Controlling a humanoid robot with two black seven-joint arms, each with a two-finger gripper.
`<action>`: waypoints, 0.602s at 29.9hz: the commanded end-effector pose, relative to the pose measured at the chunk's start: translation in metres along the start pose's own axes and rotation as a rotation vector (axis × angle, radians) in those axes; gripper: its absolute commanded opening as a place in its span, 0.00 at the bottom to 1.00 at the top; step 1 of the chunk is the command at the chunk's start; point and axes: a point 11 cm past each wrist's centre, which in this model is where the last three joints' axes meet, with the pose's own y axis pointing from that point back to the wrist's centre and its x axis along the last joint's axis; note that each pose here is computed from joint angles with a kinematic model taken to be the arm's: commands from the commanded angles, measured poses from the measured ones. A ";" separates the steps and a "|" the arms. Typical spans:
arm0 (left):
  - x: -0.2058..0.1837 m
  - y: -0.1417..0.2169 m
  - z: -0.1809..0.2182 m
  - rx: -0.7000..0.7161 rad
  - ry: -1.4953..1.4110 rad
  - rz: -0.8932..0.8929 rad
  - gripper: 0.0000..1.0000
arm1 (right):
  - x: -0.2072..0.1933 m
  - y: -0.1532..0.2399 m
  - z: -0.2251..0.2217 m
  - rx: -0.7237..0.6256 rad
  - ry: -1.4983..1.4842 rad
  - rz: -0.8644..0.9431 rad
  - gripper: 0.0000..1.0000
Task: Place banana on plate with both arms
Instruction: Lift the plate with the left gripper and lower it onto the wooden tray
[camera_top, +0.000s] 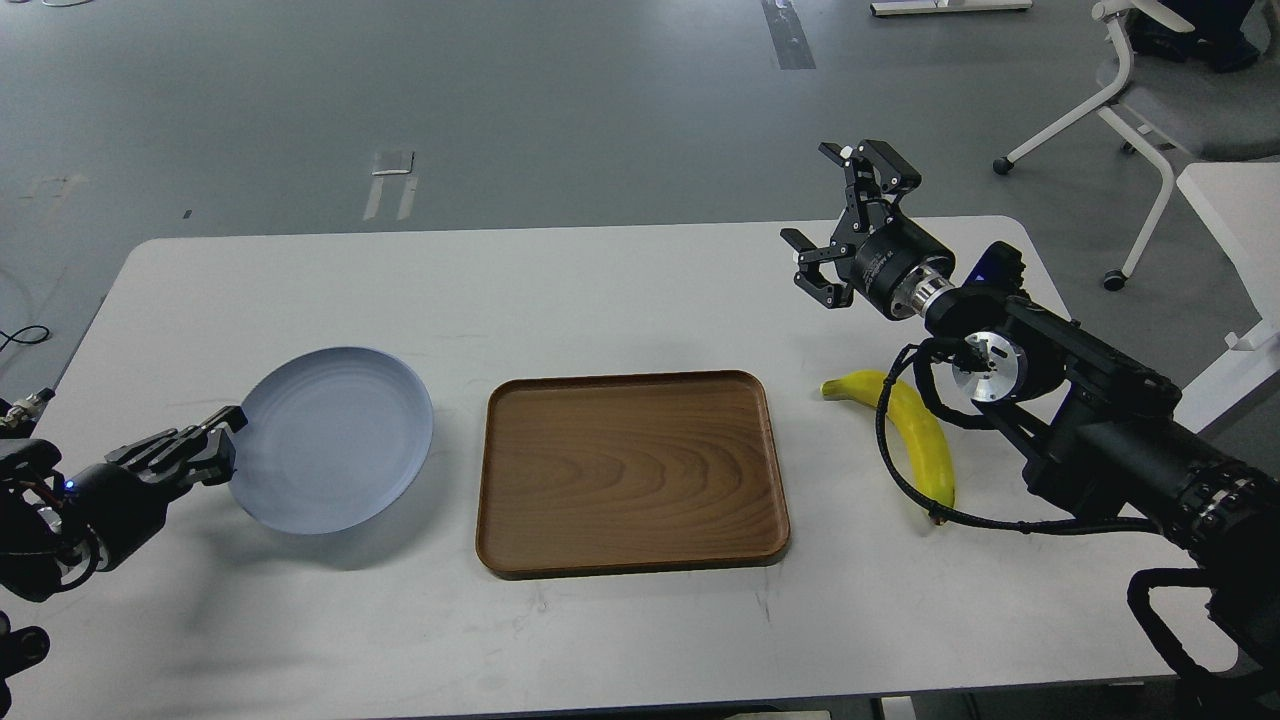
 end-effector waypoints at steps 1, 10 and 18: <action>0.046 -0.037 0.043 -0.134 -0.013 0.025 0.00 | -0.003 -0.002 -0.006 0.009 0.005 -0.005 1.00; 0.016 -0.107 0.152 -0.388 -0.028 -0.164 0.00 | 0.014 0.005 -0.028 0.046 0.019 0.023 1.00; -0.039 -0.148 0.204 -0.421 -0.056 -0.245 0.00 | 0.041 0.025 -0.051 0.072 0.057 0.070 1.00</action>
